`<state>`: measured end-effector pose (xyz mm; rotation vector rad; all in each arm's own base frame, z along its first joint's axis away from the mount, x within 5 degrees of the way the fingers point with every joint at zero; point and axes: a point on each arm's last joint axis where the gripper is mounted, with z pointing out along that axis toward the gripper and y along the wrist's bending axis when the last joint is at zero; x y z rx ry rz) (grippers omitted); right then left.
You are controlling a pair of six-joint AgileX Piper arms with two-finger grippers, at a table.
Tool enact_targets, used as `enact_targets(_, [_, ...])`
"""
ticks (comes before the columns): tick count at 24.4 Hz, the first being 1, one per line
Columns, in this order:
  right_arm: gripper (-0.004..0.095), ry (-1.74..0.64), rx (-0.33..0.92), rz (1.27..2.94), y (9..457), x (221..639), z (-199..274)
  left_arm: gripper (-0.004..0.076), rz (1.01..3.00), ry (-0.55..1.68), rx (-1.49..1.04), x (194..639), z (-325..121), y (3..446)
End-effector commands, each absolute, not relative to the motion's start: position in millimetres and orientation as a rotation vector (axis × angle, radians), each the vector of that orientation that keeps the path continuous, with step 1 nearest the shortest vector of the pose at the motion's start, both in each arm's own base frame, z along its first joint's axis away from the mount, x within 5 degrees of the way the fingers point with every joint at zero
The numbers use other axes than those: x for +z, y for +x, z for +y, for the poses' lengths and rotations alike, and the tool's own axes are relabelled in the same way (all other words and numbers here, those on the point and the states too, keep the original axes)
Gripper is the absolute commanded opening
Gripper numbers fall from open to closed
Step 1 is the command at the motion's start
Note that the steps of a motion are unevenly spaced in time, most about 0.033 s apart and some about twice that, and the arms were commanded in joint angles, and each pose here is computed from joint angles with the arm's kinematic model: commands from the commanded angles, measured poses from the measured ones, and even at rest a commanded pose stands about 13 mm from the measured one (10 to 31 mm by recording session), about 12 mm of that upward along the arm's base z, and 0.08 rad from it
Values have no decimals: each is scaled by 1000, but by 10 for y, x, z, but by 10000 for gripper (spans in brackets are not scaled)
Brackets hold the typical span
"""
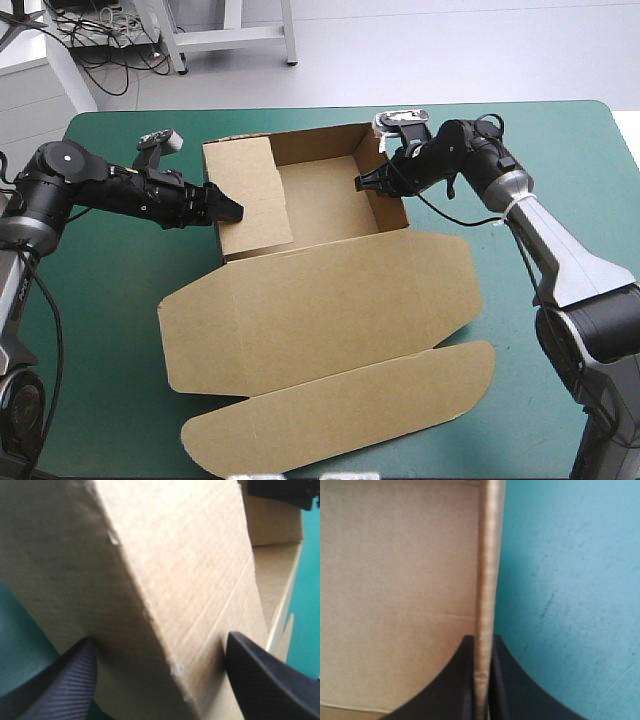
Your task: Fold the box
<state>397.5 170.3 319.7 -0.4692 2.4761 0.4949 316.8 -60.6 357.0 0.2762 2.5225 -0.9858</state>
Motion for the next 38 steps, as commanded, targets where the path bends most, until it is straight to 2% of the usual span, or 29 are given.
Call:
enact_targets(1, [-12, -423, 570, 2354, 3823, 3575, 1839, 502, 2488, 262, -973, 3781, -629, 3060])
enact_targets(14, [-13, -404, 573, 2410, 3726, 3545, 1981, 458, 2551, 169, -547, 3658, -869, 3128])
enact_targets(16, [-13, -404, 543, 2438, 3717, 3524, 1959, 374, 2531, 138, -544, 3668, -942, 3133])
enact_targets(17, [-13, -392, 525, 2453, 3716, 3515, 1945, 272, 2521, 145, -545, 3673, -964, 3135])
enact_targets(18, [-13, -394, 525, 2458, 3712, 3512, 1944, 206, 2521, 140, -545, 3673, -973, 3133])
enact_targets(19, [-14, -396, 524, 2465, 3707, 3508, 1943, 50, 2525, 138, -524, 3668, -964, 3135])
enact_targets(20, [-14, -397, 524, 2466, 3701, 3514, 1941, -15, 2525, 140, -514, 3666, -958, 3137])
enact_targets(27, [-14, -415, 445, 2444, 3576, 3712, 1828, -10, 2551, 79, -433, 3642, -930, 3244])
enact_targets(30, [-14, -409, 301, 2533, 3564, 3629, 1732, -10, 2603, 153, -368, 3554, -1045, 3320])
enact_targets(32, [-14, -402, 248, 2568, 3564, 3593, 1700, -10, 2624, 178, -362, 3481, -1118, 3346])
enact_targets(38, [-14, -396, 235, 2658, 3633, 3379, 1739, -10, 2671, 258, -354, 3219, -1371, 3446])
